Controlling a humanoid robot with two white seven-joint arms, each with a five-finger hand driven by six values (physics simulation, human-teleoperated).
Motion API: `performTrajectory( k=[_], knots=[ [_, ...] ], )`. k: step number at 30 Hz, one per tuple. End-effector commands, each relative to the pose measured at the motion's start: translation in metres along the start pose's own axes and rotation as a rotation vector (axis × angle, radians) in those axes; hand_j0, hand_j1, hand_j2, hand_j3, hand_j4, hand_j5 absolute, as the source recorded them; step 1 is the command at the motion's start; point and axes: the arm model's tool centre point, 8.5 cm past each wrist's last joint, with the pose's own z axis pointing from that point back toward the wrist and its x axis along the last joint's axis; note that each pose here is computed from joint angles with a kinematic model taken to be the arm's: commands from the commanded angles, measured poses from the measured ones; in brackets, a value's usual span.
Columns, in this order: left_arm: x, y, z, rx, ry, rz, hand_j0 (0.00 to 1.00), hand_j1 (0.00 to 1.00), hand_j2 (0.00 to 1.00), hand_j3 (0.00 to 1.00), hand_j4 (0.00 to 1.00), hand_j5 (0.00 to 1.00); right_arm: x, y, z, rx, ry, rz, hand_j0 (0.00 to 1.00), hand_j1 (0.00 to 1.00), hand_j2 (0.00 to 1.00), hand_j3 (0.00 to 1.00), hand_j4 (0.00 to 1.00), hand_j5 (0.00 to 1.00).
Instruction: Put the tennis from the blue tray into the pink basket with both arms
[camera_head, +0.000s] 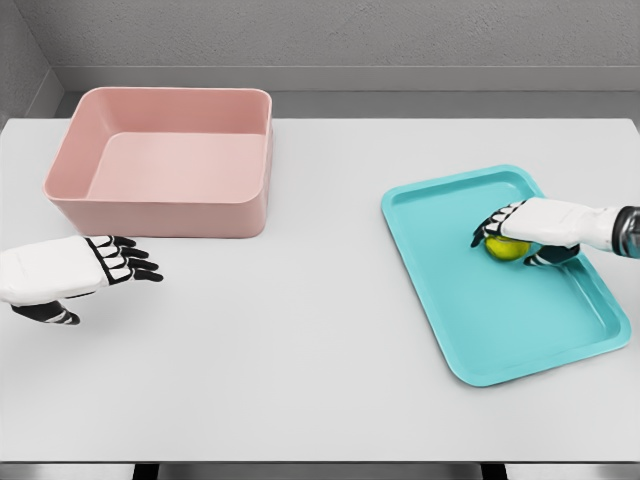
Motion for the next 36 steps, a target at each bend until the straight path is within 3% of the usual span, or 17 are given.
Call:
performTrajectory(
  k=[1,11,21,23,28,29,33,36],
  knots=[
    [0.0,0.0,0.0,0.003,0.001,0.005,1.0,1.0,1.0,1.0,1.0,1.0,0.001,0.001,-0.001,0.002,-0.003,-0.004,0.68,0.68,0.68,0.68,0.68,0.68],
    [0.0,0.001,0.0,0.005,0.0,0.006,1.0,1.0,1.0,1.0,1.0,1.0,0.0,-0.001,-0.001,-0.004,-0.001,-0.003,0.53,0.53,0.53,0.53,0.53,0.53],
    [-0.001,0.001,0.001,0.004,0.001,0.006,1.0,1.0,1.0,1.0,1.0,1.0,0.0,-0.022,0.005,-0.051,-0.001,0.019,0.52,0.52,0.52,0.52,0.52,0.52],
    [-0.001,0.002,0.001,0.007,0.0,0.01,1.0,1.0,1.0,1.0,1.0,1.0,0.005,-0.038,0.012,-0.093,-0.006,0.053,0.52,0.52,0.52,0.52,0.52,0.52],
    [0.0,0.001,0.001,0.008,-0.002,0.012,1.0,1.0,1.0,1.0,1.0,1.0,0.015,-0.049,0.016,-0.112,-0.026,0.089,0.48,0.48,0.48,0.48,0.48,0.48],
    [0.0,0.001,0.001,0.008,-0.002,0.012,1.0,1.0,1.0,1.0,1.0,1.0,0.019,-0.059,0.026,-0.132,-0.023,0.128,0.48,0.48,0.48,0.48,0.48,0.48],
    [0.0,0.001,-0.001,0.011,-0.004,0.014,1.0,1.0,1.0,1.0,1.0,1.0,0.045,-0.076,0.03,-0.162,-0.072,0.208,0.48,0.48,0.48,0.48,0.48,0.48],
    [0.0,0.001,0.0,0.008,-0.003,0.014,1.0,1.0,1.0,1.0,1.0,1.0,0.058,-0.078,0.026,-0.167,-0.104,0.233,0.48,0.48,0.48,0.48,0.48,0.48]
  ],
)
